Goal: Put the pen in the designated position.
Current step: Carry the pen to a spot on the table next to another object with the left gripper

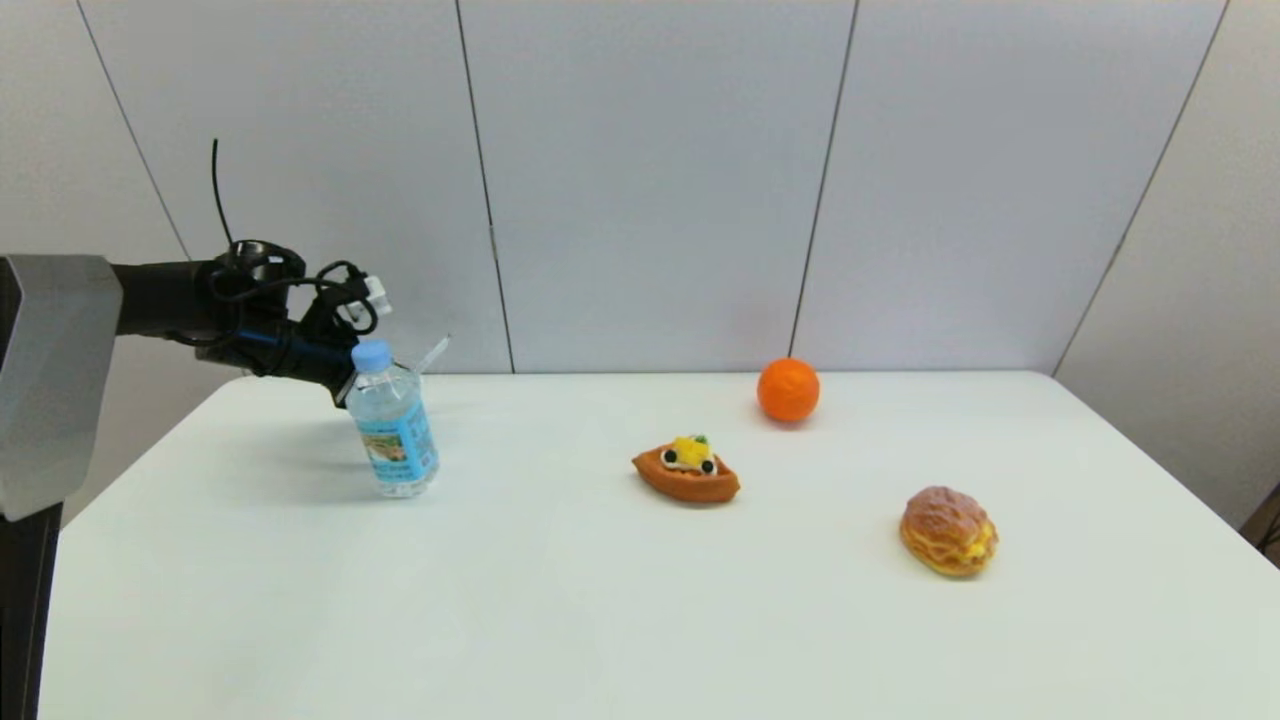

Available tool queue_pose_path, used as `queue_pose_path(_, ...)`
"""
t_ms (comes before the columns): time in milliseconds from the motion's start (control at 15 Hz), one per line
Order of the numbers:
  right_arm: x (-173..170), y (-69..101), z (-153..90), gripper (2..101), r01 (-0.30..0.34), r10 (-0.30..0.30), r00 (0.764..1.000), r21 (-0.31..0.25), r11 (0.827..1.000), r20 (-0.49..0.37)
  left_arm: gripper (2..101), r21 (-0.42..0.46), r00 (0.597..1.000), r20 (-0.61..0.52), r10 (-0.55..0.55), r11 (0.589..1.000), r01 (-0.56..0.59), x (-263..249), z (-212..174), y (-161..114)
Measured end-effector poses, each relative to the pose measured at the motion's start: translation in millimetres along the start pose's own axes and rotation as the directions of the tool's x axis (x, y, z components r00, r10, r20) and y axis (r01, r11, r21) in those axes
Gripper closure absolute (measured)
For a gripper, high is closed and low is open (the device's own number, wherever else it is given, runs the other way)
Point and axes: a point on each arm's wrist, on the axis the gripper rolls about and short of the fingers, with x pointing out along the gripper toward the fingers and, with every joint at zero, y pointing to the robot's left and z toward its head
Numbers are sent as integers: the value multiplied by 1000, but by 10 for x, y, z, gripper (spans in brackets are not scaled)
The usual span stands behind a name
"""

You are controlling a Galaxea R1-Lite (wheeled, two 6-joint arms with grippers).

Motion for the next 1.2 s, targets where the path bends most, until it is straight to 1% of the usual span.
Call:
queue_pose_path(333,0,0,0,43,0,0,1000,0,1000,0,977,-4,1000,-7,-13,1000,13,29,-31,-10)
queue_pose_path(733,0,0,0,43,0,0,1000,0,1000,0,977,10,995,-46,-86,996,86,50,-59,-111)
queue_pose_path(1200,0,0,0,43,-1,1,1000,0,1000,0,976,18,995,-50,-89,996,90,48,-61,-116)
